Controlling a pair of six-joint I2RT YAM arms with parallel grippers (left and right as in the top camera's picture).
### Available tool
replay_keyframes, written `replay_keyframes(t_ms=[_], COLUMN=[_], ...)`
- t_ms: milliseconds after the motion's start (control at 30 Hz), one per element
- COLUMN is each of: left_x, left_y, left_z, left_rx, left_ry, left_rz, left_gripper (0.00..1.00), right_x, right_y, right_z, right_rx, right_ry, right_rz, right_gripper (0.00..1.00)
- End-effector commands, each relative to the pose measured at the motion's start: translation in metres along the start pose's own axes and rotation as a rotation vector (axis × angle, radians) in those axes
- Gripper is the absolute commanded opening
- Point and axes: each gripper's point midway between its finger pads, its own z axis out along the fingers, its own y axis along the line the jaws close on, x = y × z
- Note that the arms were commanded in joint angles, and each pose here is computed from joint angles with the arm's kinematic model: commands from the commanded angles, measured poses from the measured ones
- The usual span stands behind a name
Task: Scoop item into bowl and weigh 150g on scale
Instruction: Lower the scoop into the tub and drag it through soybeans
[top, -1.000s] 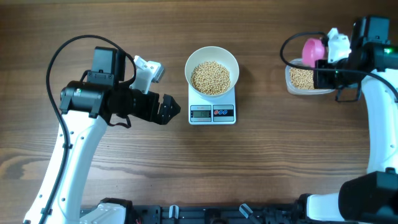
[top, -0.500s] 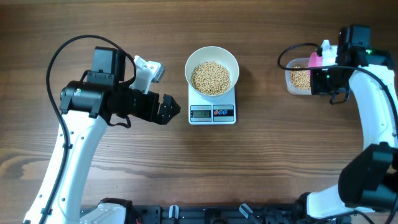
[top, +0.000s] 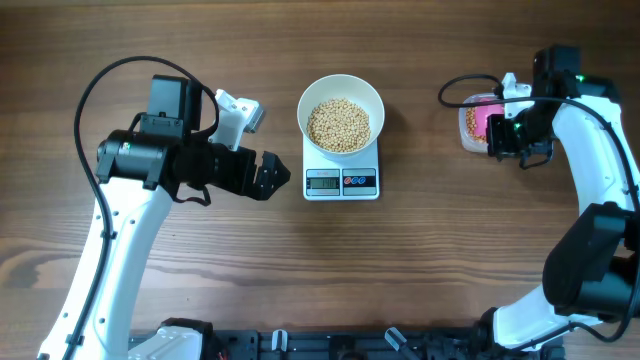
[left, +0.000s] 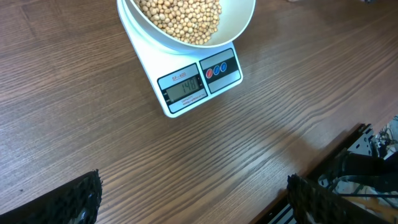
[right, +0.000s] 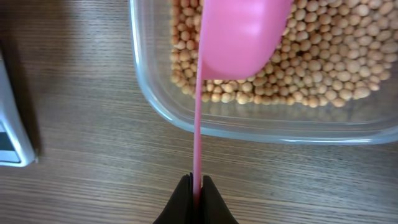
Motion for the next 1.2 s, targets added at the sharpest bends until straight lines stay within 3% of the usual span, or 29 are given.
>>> replay_keyframes(t_ms=[0, 633, 1167], left_x=[-0.002, -0.002, -0.002], left_y=[-0.007, -0.007, -0.007], left_z=[-0.005, -0.005, -0.005], left_rx=[0.018, 0.018, 0.018], left_ry=[-0.019, -0.019, -0.019], left_rz=[0.034, 0.034, 0.034], left_gripper=[1.00, 1.00, 1.00], right_x=[0.004, 0.013, 0.005], right_y=[0.016, 0.014, -0.007], right_z=[0.009, 0.004, -0.023], right_rx=[-0.103, -0.161, -0.471], right_ry=[0.018, 0.046, -0.074], right_rz=[-0.001, 0.140, 0.348], right_gripper=[0.04, 0.04, 0.04])
